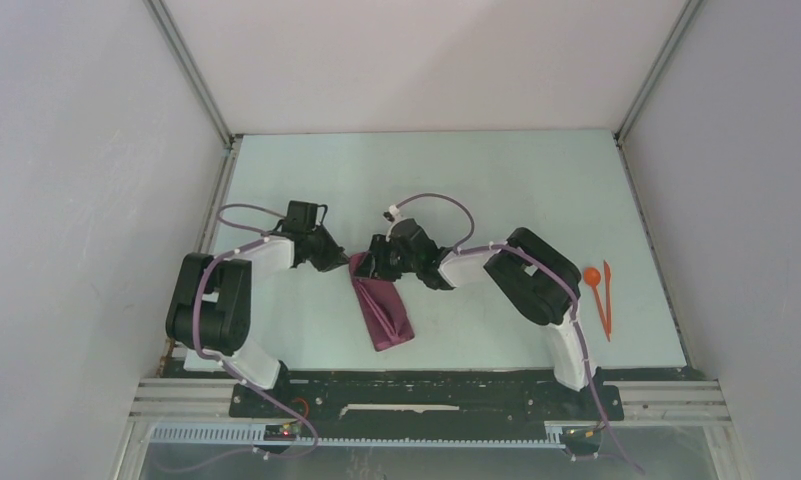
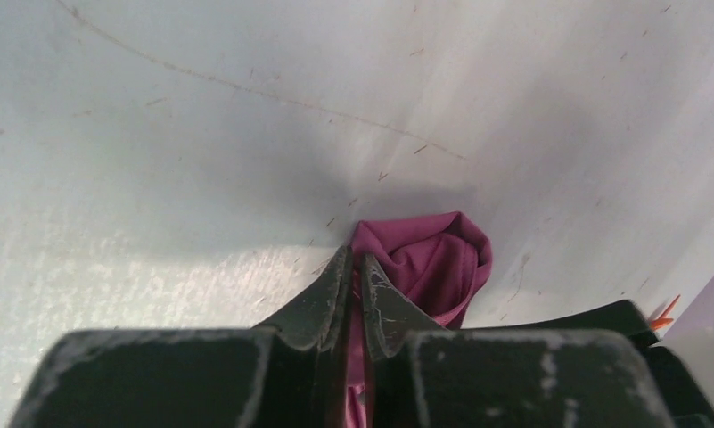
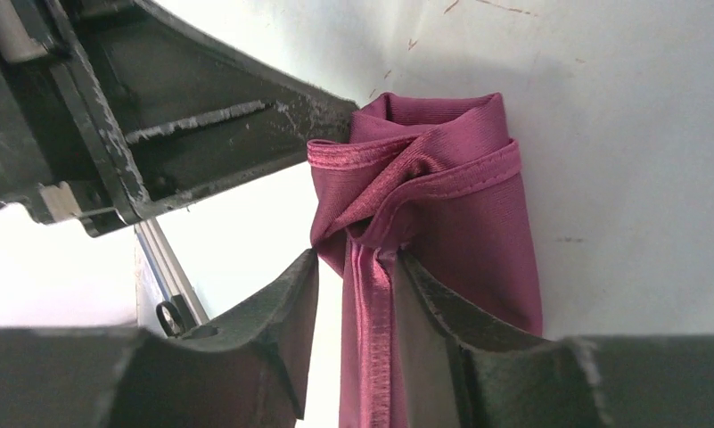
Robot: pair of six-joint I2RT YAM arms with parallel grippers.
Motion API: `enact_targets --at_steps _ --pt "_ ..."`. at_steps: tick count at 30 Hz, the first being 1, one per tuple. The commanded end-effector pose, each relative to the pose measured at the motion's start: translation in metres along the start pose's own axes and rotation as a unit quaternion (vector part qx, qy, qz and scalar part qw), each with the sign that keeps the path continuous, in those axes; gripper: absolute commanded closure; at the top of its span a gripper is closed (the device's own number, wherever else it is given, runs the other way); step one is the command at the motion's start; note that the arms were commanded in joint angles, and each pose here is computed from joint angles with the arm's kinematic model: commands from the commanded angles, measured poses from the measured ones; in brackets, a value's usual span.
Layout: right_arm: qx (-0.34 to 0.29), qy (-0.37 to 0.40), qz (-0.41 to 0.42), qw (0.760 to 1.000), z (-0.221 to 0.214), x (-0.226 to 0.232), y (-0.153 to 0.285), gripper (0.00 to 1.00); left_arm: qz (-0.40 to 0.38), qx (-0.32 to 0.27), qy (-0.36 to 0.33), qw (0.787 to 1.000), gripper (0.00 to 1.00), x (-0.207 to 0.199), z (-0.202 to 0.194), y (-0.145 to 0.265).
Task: Fold the napkin into a case and place the utensils inside
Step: Pick up the smaller rectangle folded napkin.
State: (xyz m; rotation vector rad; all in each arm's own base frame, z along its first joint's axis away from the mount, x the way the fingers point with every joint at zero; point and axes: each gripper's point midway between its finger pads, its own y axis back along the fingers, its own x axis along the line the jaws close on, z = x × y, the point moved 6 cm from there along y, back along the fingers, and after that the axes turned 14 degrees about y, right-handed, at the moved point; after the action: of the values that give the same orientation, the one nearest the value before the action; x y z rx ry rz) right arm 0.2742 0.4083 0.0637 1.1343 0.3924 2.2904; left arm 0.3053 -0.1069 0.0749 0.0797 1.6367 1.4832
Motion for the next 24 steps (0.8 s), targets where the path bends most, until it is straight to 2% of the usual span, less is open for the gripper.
enact_targets --at_steps 1,8,13,18,21,24 --pt "-0.009 -0.006 -0.008 1.000 0.019 0.002 0.020 0.53 -0.013 -0.005 -0.025 1.000 0.87 0.001 -0.004 0.012" --pt "-0.032 -0.003 0.041 0.999 0.033 0.008 0.035 0.52 -0.021 -0.014 -0.048 0.999 0.82 0.010 -0.012 0.031" --pt "-0.038 -0.014 0.047 0.998 0.038 0.000 0.034 0.63 -0.021 -0.019 -0.064 0.998 0.77 0.012 -0.017 0.043" --pt "-0.026 -0.024 0.056 0.998 0.030 -0.003 0.025 0.71 -0.023 -0.022 -0.075 0.997 0.75 0.015 -0.020 0.051" --pt "-0.021 -0.027 0.061 0.998 0.024 -0.002 0.021 0.74 -0.031 0.006 -0.088 0.996 0.75 0.010 -0.030 0.049" --pt "-0.014 -0.033 0.063 0.997 0.019 -0.002 0.018 0.79 -0.030 0.015 -0.112 0.993 0.66 0.001 -0.041 0.049"
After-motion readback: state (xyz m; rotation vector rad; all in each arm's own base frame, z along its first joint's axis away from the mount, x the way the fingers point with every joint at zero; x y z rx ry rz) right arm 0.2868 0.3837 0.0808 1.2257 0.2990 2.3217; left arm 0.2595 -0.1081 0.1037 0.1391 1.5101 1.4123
